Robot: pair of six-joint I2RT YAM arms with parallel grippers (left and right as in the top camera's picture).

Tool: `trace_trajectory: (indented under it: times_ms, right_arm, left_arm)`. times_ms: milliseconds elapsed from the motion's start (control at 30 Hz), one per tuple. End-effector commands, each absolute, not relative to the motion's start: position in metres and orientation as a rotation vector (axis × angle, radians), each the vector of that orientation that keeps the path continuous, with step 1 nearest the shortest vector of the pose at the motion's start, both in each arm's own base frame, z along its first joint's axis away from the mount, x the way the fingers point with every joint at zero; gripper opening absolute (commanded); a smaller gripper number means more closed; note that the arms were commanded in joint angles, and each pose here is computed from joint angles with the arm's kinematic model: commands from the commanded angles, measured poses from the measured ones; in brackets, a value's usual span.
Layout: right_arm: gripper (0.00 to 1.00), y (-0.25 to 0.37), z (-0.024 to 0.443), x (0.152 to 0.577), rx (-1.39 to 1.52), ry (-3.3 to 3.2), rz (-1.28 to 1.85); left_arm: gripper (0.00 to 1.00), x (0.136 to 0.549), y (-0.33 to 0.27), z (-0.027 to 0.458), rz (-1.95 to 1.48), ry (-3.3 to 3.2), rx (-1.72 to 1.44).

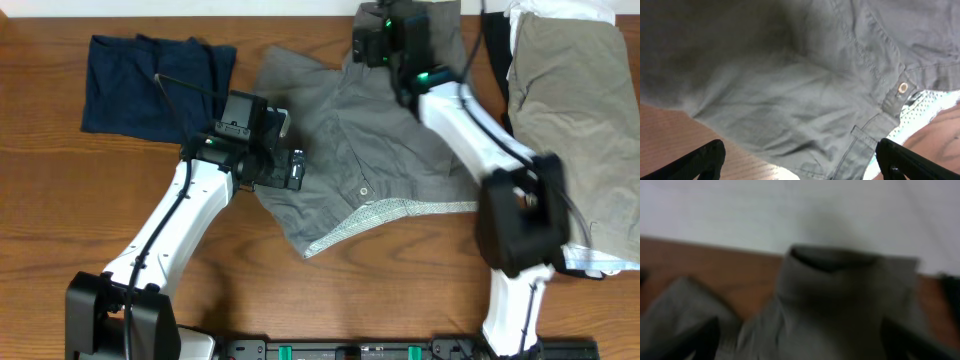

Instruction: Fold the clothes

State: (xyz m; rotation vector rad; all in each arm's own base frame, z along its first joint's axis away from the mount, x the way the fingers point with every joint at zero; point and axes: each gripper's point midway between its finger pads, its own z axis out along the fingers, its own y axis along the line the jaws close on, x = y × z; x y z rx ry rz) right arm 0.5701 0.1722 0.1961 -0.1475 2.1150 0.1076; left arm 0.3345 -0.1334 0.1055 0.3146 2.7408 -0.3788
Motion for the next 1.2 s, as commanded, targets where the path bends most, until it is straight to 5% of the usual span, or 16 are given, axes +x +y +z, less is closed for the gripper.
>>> trace_trajectory:
  times_ms: [0, 433, 700, 1167]
  right_arm:
    - [0.99, 0.144, 0.27, 0.528, -0.159, 2.104, 0.063]
    - [0.99, 0.023, 0.188, 0.389, 0.279, 2.775, -0.121]
    - [0.99, -0.01, 0.13, 0.371, 0.345, 2.884, -0.082]
    - [0.89, -0.008, 0.028, 0.346, 0.303, 2.903, 0.001]
  left_arm:
    - [0.97, 0.337, -0.134, 0.105, -0.374, 2.743, 0.308]
    - [0.97, 0.332, -0.133, 0.132, -0.381, 2.722, 0.289]
    - [0.97, 0.324, -0.13, 0.173, -0.39, 2.663, 0.29]
    - [0.97, 0.307, -0.125, 0.166, -0.406, 2.757, 0.155]
